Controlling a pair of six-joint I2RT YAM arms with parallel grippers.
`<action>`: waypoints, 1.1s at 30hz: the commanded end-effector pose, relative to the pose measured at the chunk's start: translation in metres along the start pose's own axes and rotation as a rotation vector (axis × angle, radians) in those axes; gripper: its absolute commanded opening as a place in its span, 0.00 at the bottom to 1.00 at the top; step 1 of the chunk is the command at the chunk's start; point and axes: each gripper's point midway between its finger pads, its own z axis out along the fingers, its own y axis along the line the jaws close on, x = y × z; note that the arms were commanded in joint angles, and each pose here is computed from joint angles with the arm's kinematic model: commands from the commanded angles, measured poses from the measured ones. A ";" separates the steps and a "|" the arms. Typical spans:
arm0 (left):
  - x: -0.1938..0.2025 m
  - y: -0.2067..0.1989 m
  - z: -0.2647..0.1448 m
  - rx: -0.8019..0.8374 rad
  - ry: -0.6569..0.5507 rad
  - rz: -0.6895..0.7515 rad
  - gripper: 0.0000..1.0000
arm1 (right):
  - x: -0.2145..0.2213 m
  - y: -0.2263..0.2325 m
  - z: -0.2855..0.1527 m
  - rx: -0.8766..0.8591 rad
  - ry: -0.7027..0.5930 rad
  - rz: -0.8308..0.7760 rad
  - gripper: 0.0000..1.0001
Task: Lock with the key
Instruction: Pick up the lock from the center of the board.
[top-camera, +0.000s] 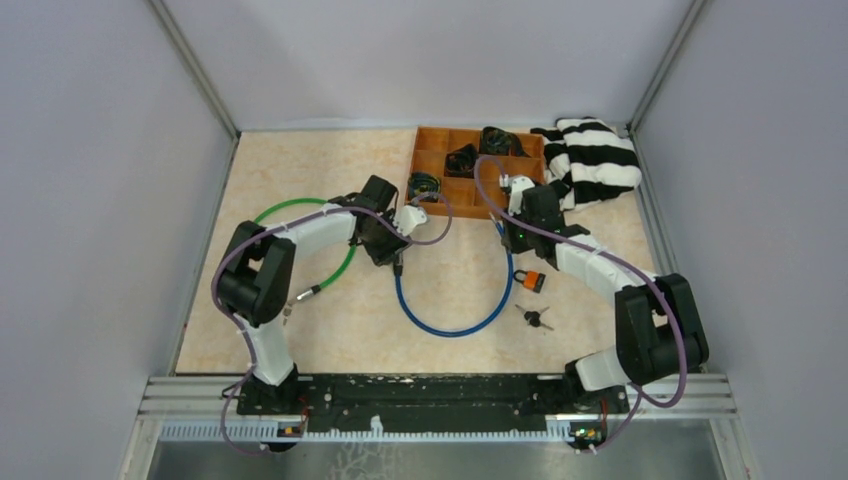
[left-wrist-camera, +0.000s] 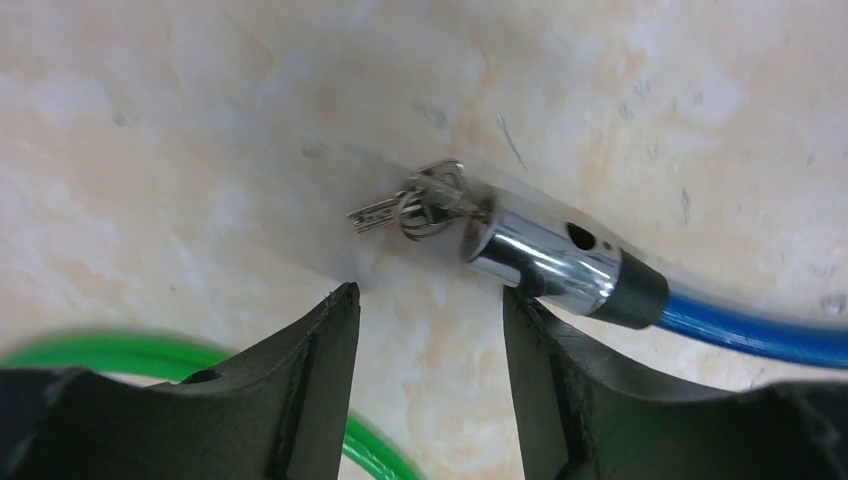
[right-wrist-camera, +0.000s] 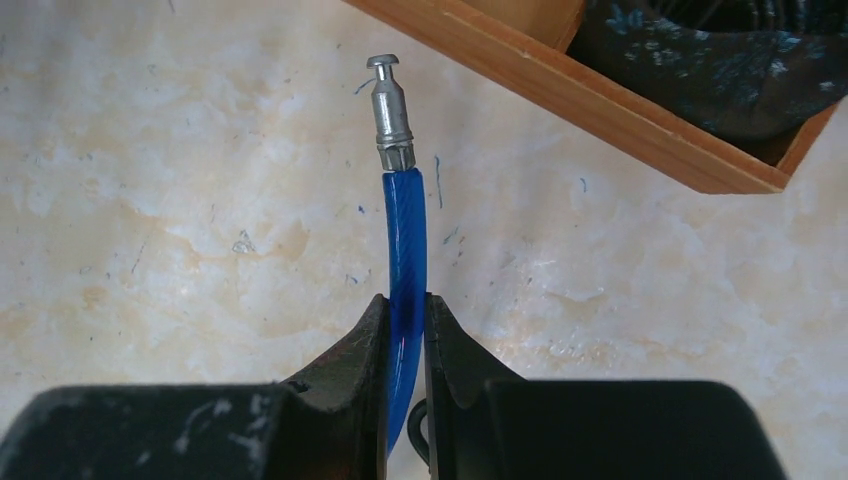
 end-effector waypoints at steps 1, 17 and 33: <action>-0.021 -0.002 0.016 0.040 -0.024 -0.116 0.60 | -0.036 -0.021 -0.012 0.074 -0.134 0.078 0.00; 0.019 -0.065 -0.020 0.248 0.099 -0.265 0.62 | -0.051 -0.065 -0.012 0.188 -0.180 0.228 0.00; -0.020 -0.065 0.000 0.275 0.023 -0.430 0.66 | -0.051 -0.047 -0.011 0.089 -0.191 0.220 0.00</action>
